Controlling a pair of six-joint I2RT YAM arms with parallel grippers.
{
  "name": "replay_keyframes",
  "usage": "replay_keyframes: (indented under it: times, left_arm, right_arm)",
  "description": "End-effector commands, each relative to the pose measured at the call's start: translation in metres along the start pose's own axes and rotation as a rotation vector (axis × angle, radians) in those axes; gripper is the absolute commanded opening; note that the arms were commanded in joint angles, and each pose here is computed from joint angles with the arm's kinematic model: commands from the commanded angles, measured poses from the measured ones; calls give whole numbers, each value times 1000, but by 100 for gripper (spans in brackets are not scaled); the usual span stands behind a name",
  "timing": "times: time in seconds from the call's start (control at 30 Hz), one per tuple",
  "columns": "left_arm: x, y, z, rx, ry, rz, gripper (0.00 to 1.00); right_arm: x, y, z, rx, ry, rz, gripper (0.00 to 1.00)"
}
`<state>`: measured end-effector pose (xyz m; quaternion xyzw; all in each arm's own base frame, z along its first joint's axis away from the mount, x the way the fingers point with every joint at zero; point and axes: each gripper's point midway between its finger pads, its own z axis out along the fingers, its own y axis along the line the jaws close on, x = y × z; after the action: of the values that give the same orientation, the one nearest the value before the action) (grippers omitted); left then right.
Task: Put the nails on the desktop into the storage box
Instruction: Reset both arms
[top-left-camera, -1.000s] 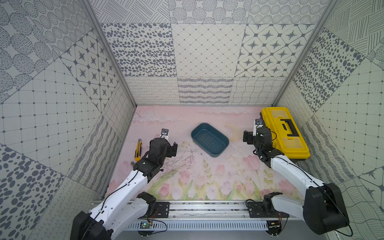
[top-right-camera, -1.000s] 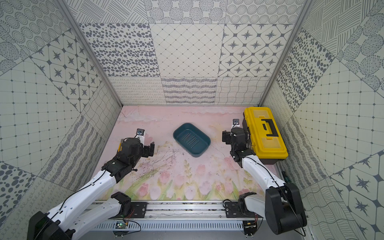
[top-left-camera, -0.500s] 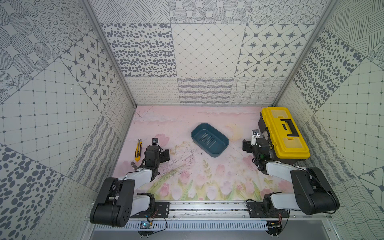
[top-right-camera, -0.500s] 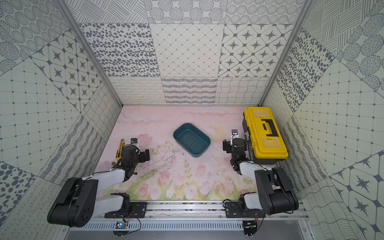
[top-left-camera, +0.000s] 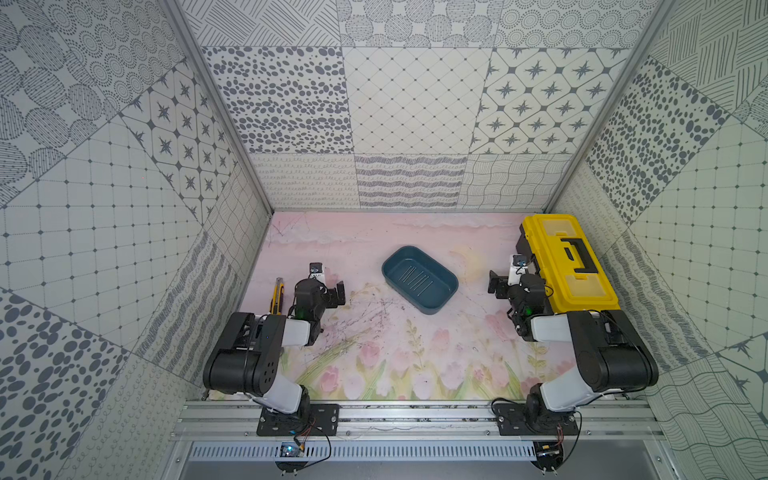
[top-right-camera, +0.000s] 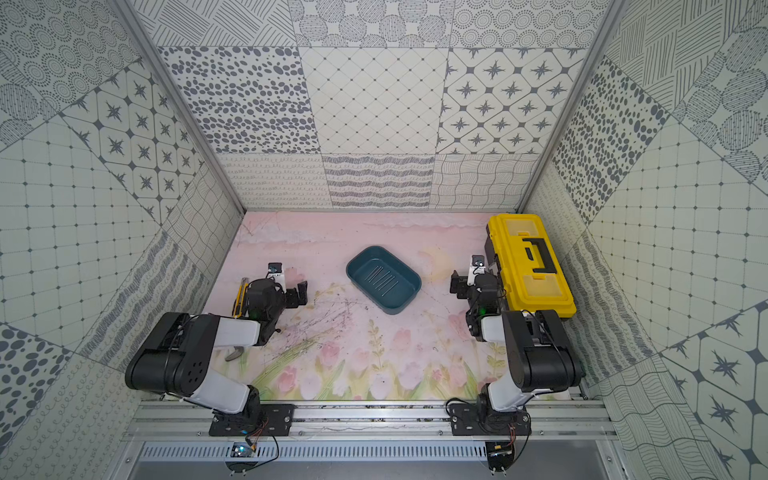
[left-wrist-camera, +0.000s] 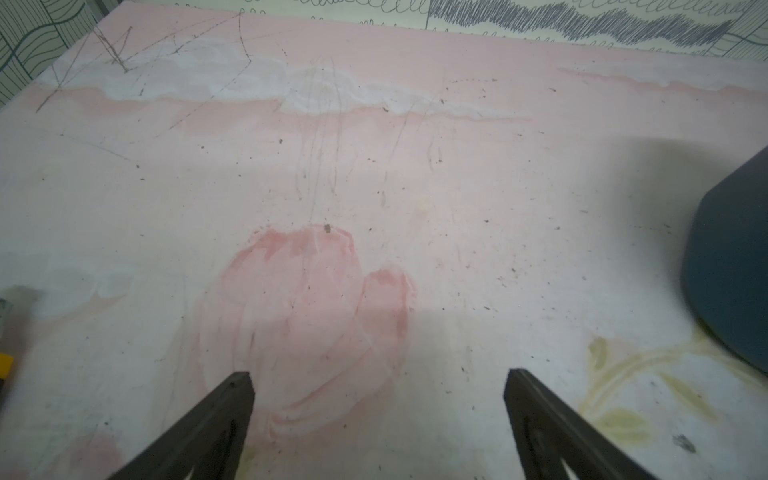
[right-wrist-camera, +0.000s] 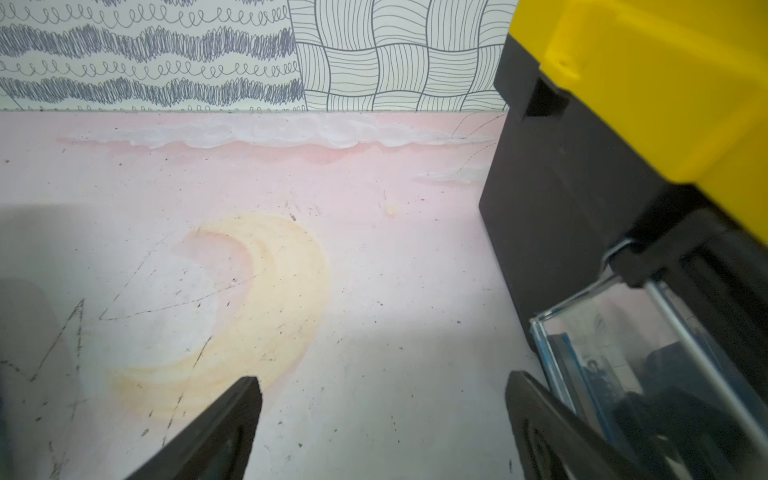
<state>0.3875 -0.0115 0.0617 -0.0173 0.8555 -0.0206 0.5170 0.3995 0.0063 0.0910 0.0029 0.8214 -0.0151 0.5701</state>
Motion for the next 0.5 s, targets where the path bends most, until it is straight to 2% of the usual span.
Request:
replay_keyframes:
  times: [0.0,0.47]
  left_arm:
    - [-18,-6,2,42,-62,7,99]
    - [-18,-6,2,42,-57,7,100]
  right_arm:
    - [-15,5,1,-30,-47,22,97]
    - [-15,5,1,-29,-47,21,97]
